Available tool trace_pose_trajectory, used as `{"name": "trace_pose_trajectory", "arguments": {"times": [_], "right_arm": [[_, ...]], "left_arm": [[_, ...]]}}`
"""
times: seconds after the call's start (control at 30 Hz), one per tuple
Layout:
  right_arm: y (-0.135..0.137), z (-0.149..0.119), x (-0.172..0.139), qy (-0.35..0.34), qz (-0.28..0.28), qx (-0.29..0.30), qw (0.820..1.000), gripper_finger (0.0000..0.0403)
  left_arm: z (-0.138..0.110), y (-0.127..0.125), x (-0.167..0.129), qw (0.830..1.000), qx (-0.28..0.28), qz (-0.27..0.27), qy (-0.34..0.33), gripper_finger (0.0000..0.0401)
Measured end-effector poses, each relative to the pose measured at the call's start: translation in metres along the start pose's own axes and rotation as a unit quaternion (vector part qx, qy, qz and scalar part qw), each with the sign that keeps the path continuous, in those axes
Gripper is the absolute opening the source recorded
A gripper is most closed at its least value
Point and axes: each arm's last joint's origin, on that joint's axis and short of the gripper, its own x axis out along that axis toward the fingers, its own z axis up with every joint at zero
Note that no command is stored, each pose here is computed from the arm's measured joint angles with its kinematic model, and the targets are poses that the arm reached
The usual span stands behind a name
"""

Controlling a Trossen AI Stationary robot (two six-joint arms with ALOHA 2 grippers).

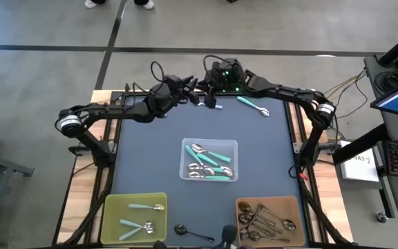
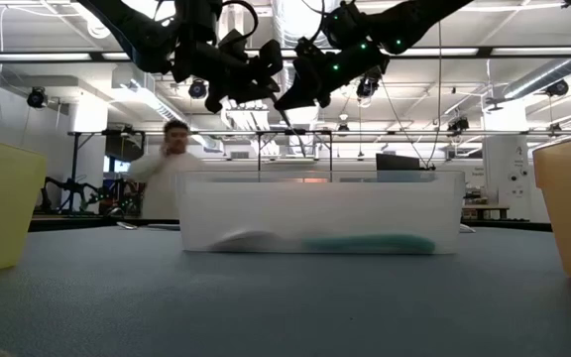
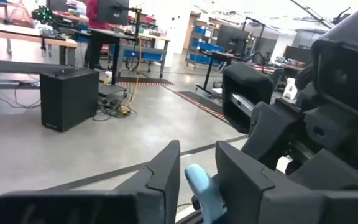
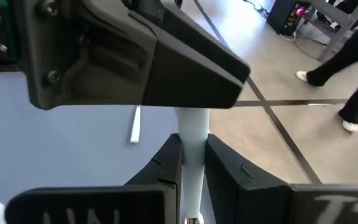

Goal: Sort silverware by color (type)
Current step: Put the light blue spoon into the yellow bin

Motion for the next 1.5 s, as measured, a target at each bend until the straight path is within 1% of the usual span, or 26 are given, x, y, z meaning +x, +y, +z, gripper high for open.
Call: {"name": "trace_pose_trajectory", "arguments": {"times": [0.1,0.2,0.27,0.37,0.5,0.67,0.8,0.97,1.1,1.2,1.5], "right_arm": [[0.002,0.0,0.0,0.002,-0.002,-0.001,1.0,0.0035],[0.002,0.0,0.001,0.005,-0.003,-0.001,1.0,0.0035],[0.002,-0.001,0.001,0.005,-0.003,-0.002,1.0,0.0034],[0.001,0.0,0.0,0.008,-0.017,-0.005,1.0,0.0034],[-0.001,0.005,-0.006,0.004,-0.04,-0.012,0.999,0.0034],[-0.001,0.009,-0.012,0.001,-0.045,-0.014,0.999,0.0034],[-0.001,0.011,-0.014,-0.004,-0.048,-0.015,0.999,0.0034],[0.002,0.013,-0.014,-0.008,-0.045,-0.017,0.999,0.0034],[0.004,0.014,-0.013,-0.008,-0.042,-0.018,0.999,0.0034],[0.007,0.014,-0.013,-0.009,-0.037,-0.019,0.999,0.0034],[0.013,0.016,-0.011,-0.009,-0.031,-0.022,0.999,0.0034]], "left_arm": [[-0.002,0.0,0.0,1.0,-0.009,-0.003,0.012,0.0062],[-0.003,0.0,0.001,0.999,-0.039,-0.016,0.022,0.0038],[-0.003,0.0,0.0,0.998,-0.049,-0.017,0.022,0.0031],[-0.003,0.0,0.0,0.998,-0.047,-0.016,0.024,0.0037],[-0.005,0.001,0.0,0.999,-0.037,-0.014,0.035,0.0073],[-0.007,0.002,-0.001,0.998,-0.032,-0.011,0.044,0.0115],[-0.004,0.001,-0.001,0.999,-0.024,-0.016,0.029,0.0129],[0.0,0.0,-0.001,0.999,-0.021,-0.019,0.016,0.0122],[0.0,0.0,-0.001,0.999,-0.023,-0.024,0.014,0.011],[0.002,-0.001,-0.001,0.999,-0.028,-0.044,0.01,0.0101],[0.002,-0.002,-0.002,0.998,-0.027,-0.049,0.009,0.0071]]}}
